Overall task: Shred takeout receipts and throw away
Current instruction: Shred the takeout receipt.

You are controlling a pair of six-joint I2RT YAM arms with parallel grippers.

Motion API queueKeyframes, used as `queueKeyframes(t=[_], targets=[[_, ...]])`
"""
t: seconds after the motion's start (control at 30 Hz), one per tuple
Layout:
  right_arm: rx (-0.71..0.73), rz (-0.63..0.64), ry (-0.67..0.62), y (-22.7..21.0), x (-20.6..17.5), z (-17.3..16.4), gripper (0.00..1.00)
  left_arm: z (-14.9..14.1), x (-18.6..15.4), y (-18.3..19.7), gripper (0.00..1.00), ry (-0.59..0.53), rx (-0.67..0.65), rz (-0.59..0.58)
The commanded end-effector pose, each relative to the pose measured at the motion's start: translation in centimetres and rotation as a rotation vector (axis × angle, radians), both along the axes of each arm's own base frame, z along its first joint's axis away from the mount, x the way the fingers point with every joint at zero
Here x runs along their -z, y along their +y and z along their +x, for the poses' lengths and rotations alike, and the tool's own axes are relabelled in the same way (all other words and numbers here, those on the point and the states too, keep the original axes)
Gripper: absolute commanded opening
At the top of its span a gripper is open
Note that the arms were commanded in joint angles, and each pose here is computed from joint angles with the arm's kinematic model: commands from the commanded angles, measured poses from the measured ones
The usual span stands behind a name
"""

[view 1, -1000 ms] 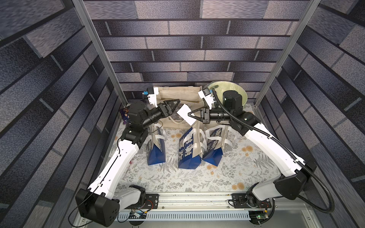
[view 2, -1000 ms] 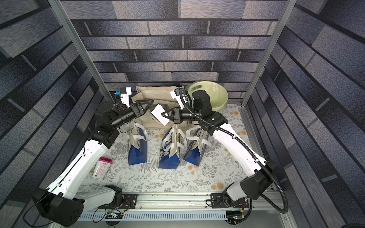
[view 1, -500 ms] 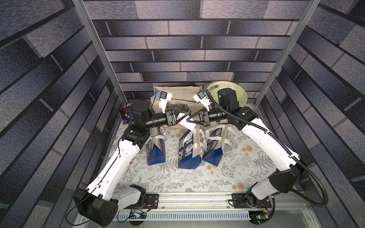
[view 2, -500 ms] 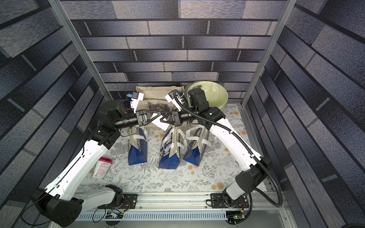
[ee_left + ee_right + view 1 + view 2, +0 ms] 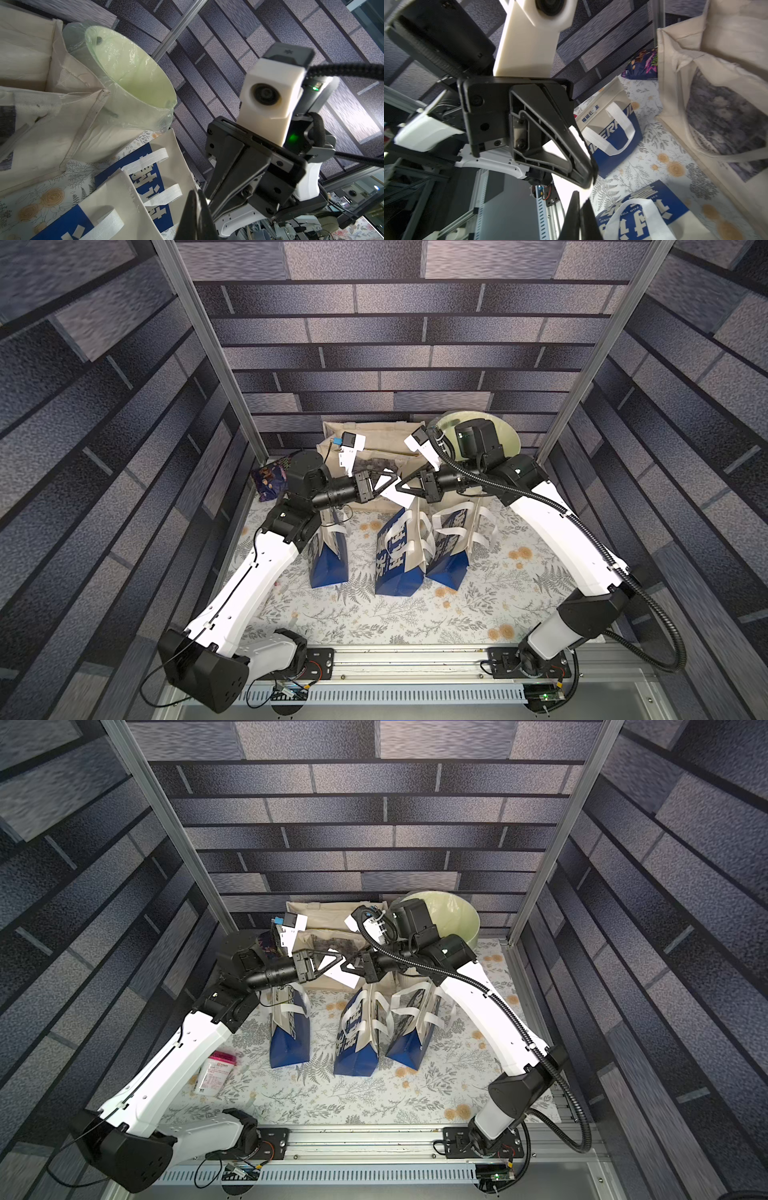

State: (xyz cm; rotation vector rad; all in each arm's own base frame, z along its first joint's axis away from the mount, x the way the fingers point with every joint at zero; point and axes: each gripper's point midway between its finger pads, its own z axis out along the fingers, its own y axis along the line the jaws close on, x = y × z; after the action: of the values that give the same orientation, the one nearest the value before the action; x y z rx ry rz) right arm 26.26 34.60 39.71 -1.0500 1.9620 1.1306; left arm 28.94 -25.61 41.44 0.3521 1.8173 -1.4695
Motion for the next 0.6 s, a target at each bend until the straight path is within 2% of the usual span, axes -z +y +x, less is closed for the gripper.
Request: queueKeyframes(t=[0.0,0.23,0.37,0.43,0.57], targets=[[0.117,-0.143,-0.25,-1.6,-0.1,1.9,0.0,1.6,0.1,0.3,0.0,0.078,-0.109,-0.023],[0.125,-0.183,-0.619,-1.2,-2.9,1.5,0.0,2.6,2.1,0.0,0.0,0.14,-0.197,0.04],[0.064,-0.097,-0.785,-0.5,-4.2,-0.6,0.0,3.1,3.6,0.5,0.0,0.186,-0.241,0.075],[0.036,-0.025,-0.797,-0.4,-4.8,-1.9,0.0,3.5,3.8,0.7,0.0,0.189,-0.262,0.08],[-0.019,0.06,-0.694,0.0,-5.0,-3.8,0.0,4.0,4.2,0.9,0.0,0.197,-0.287,0.087]])
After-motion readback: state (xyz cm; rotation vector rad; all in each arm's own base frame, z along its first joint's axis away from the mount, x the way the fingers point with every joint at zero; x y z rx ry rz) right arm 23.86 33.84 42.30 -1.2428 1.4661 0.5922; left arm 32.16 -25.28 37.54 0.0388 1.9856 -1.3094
